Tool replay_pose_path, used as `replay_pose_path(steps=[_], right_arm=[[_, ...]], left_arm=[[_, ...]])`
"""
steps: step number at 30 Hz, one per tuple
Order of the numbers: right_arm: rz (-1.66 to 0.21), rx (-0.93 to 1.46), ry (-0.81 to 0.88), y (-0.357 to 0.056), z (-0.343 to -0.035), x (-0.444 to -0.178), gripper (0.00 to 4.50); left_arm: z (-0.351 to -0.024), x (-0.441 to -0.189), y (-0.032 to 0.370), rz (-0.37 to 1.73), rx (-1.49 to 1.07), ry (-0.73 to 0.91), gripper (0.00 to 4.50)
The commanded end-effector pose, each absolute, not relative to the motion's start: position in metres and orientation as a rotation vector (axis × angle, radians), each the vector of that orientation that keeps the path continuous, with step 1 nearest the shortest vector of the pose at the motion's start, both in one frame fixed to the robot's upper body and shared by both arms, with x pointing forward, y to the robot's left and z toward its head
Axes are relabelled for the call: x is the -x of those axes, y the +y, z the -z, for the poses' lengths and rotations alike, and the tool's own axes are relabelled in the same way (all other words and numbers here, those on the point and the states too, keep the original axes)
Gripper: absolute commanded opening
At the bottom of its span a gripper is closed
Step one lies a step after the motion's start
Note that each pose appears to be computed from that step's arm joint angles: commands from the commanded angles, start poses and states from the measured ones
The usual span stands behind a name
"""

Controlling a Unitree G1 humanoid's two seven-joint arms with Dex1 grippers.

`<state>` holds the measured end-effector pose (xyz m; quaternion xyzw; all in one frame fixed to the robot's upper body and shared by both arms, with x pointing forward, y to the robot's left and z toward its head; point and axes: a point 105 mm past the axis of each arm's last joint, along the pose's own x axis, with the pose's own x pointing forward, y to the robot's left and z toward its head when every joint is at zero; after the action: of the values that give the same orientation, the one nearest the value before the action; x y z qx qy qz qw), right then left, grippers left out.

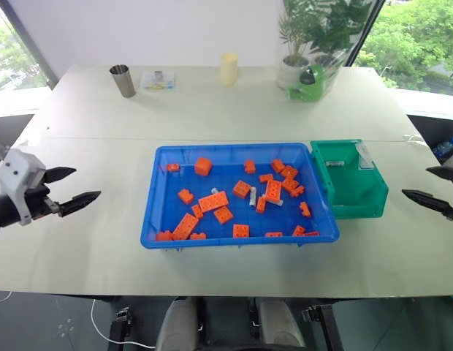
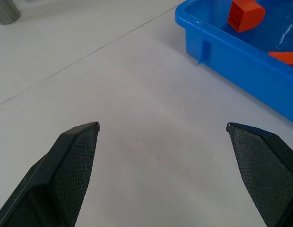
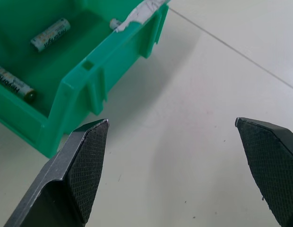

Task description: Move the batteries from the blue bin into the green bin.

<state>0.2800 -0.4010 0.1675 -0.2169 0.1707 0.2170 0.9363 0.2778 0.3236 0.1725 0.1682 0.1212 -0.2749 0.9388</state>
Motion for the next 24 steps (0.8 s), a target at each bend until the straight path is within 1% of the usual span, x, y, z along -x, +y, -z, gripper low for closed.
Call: replay_pose_path(steps=[1,5,11,17,19,22,24], right_arm=[[-0.424,0.480,0.306,-0.406,-0.184,-0.280,4.42],[-0.423,0.478,0.302,-0.407,-0.183,-0.279,4.42],[-0.409,0.474,0.311,-0.412,-0.180,-0.280,4.42],[-0.406,0.458,0.322,-0.413,-0.182,-0.280,4.42],[-0.385,0.477,0.309,-0.415,-0.190,-0.282,4.42],[-0.398,0.510,0.259,-0.409,-0.212,-0.289,4.42],[-0.482,0.545,0.221,-0.390,-0.232,-0.297,4.42]], left_arm=[[-0.186,-0.279,0.321,0.562,-0.373,0.198,4.50],[-0.187,-0.282,0.321,0.554,-0.356,0.192,4.50],[-0.190,-0.288,0.310,0.584,-0.356,0.173,4.50],[-0.185,-0.290,0.303,0.625,-0.322,0.195,4.50],[-0.185,-0.290,0.298,0.649,-0.317,0.195,4.50],[-0.190,-0.289,0.284,0.717,-0.323,0.184,4.50],[-0.195,-0.283,0.268,0.815,-0.324,0.192,4.50]])
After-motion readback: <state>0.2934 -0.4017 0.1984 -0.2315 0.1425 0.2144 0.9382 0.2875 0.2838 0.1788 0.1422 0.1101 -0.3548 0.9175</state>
